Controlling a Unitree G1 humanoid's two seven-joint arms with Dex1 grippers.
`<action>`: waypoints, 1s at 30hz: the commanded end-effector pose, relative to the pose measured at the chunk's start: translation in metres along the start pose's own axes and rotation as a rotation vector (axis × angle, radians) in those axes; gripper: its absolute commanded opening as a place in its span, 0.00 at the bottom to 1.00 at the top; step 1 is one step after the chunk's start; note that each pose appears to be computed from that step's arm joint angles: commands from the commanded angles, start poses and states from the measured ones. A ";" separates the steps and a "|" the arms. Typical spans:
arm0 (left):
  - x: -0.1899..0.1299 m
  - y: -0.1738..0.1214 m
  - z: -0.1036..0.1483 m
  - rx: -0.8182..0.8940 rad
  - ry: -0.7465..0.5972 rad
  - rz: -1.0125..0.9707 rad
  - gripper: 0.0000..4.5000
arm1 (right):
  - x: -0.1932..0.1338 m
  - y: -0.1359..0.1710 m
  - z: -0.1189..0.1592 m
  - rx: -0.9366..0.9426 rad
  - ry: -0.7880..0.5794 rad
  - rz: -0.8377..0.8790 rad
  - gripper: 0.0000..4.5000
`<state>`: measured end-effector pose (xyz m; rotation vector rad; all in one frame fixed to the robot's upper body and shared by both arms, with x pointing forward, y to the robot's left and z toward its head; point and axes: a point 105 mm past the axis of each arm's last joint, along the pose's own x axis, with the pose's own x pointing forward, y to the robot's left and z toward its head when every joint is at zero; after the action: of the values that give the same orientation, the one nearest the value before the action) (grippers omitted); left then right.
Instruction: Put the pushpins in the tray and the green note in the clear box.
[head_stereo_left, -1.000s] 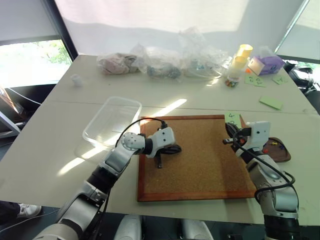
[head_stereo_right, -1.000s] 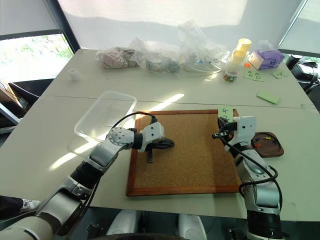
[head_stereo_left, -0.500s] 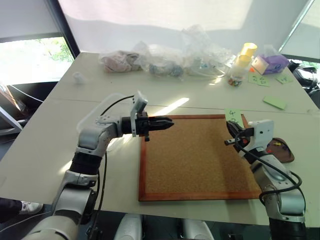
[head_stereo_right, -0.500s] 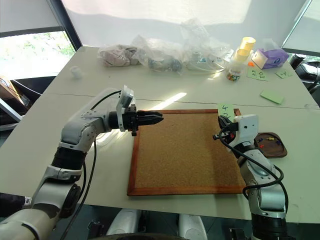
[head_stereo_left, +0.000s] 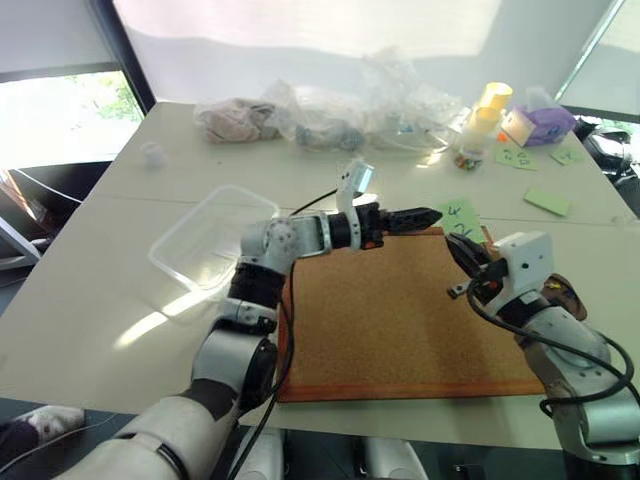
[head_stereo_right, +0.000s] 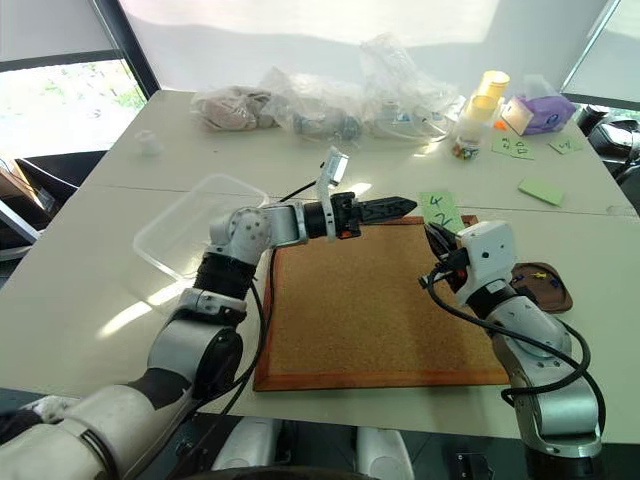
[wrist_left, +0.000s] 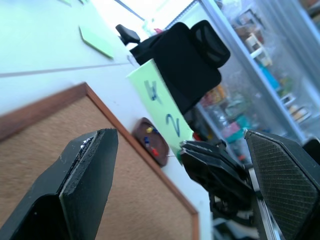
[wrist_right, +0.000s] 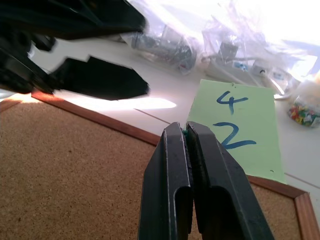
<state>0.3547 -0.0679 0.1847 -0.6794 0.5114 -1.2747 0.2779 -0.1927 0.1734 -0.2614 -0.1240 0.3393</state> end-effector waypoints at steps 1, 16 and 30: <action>0.007 -0.001 0.009 -0.067 -0.029 -0.012 0.99 | -0.004 0.001 0.017 -0.053 -0.039 -0.004 0.00; 0.031 -0.016 0.014 -0.092 -0.031 -0.083 0.62 | -0.007 0.026 0.025 -0.055 -0.052 0.047 0.00; 0.029 -0.008 0.010 0.021 -0.002 -0.034 0.01 | -0.005 0.026 0.029 -0.053 -0.073 0.034 0.00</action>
<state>0.3624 -0.0930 0.1850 -0.7362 0.5635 -1.2772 0.2645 -0.1662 0.1771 -0.2877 -0.1270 0.3897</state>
